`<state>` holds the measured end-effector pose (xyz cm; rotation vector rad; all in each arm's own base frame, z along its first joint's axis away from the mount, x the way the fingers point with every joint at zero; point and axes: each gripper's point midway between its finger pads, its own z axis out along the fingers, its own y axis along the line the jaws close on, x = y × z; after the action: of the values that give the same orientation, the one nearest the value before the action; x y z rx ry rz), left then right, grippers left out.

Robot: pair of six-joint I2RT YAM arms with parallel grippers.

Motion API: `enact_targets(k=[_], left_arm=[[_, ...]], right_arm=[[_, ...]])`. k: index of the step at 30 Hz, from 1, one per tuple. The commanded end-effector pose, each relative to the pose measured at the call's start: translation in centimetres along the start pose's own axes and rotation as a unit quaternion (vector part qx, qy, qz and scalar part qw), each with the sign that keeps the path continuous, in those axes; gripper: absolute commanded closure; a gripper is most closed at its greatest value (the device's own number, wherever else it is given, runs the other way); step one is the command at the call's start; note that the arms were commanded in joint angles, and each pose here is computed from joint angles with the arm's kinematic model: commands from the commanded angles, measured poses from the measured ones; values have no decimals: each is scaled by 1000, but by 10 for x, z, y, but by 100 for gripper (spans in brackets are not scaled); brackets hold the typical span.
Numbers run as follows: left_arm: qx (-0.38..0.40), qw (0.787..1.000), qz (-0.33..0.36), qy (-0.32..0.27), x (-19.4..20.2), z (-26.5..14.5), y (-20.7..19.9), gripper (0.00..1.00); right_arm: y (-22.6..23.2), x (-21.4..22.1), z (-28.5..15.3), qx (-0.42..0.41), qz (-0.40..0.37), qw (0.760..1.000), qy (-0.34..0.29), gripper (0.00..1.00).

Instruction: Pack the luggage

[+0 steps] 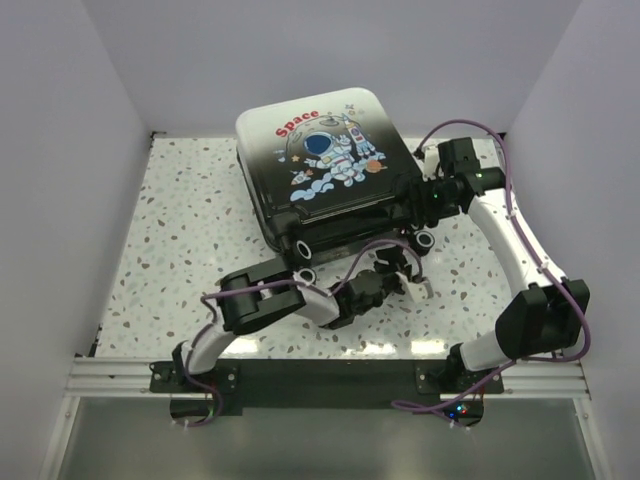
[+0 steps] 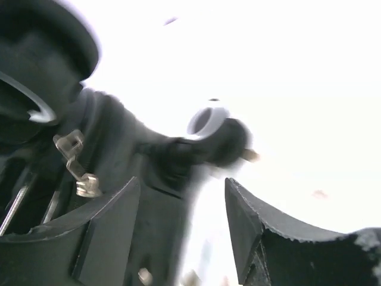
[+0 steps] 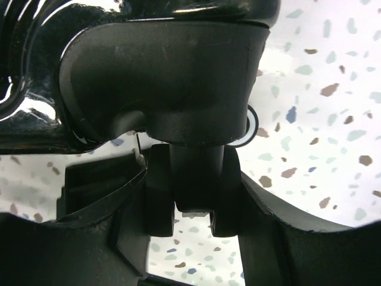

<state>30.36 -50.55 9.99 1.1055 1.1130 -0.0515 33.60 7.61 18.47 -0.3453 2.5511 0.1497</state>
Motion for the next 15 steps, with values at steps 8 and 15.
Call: enact_targets(k=[8,15], left_arm=[[123,978,-143,-85,-96,-122,46,34],[144,956,-256,13,-91,-191,116,26]], right_arm=[[59,-5,-15,-128,-4,992,-20,100],[88,-11,-7,-165,11,986,-30,100]])
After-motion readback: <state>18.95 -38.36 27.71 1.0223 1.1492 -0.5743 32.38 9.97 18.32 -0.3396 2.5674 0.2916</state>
